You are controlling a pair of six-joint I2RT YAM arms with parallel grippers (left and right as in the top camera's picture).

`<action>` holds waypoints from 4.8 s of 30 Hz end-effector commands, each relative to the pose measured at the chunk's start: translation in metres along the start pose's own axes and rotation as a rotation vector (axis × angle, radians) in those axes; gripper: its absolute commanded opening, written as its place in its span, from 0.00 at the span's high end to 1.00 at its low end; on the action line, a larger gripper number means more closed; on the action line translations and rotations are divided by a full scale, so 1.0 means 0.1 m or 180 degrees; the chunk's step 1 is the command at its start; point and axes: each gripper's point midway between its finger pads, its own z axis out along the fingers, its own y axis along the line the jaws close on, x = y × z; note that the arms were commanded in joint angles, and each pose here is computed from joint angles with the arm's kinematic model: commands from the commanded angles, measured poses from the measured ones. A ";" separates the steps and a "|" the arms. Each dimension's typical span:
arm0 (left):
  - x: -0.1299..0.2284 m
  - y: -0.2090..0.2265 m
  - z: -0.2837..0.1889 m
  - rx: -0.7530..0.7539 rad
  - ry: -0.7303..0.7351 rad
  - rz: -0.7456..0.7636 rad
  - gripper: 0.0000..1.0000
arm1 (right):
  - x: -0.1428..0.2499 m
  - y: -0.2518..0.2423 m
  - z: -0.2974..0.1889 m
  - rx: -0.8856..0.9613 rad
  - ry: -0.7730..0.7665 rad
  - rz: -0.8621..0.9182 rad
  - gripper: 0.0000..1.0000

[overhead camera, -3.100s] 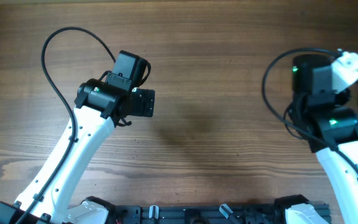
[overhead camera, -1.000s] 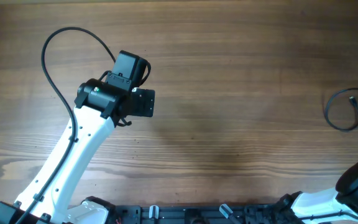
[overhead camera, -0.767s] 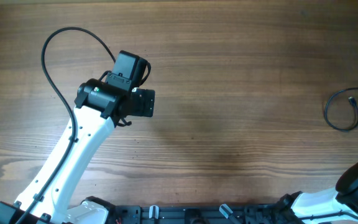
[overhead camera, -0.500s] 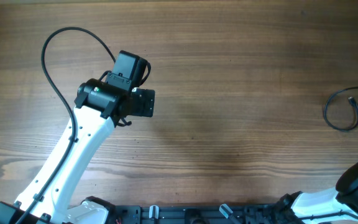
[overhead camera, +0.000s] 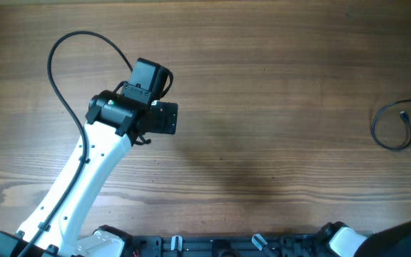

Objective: Untangle cables

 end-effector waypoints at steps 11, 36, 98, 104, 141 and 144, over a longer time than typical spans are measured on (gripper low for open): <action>-0.01 0.02 -0.04 0.0012 -0.0041 0.0017 0.00 | 1.37 0.96 -0.27 -0.1118 0.1216 -0.1406 0.00; -0.01 0.02 -0.04 0.0011 -0.0039 0.0017 0.00 | 3.80 1.11 -0.45 -0.0711 0.3115 -0.1162 0.00; 0.05 -0.02 -0.17 0.0166 -0.0059 0.0004 0.00 | 3.45 0.97 -0.04 0.0907 0.2036 0.1971 0.00; -0.13 -0.08 -0.42 0.0415 -0.0496 -0.0087 0.00 | 3.45 0.97 -0.04 0.0906 0.2037 0.1968 0.00; 0.28 0.25 -0.82 0.1311 -0.4402 -0.0565 0.00 | 3.45 0.97 -0.04 0.0905 0.2037 0.1970 0.00; 0.33 0.29 -0.81 0.1256 -0.4431 -0.0595 0.00 | 3.45 0.97 -0.04 0.0905 0.2036 0.1970 0.00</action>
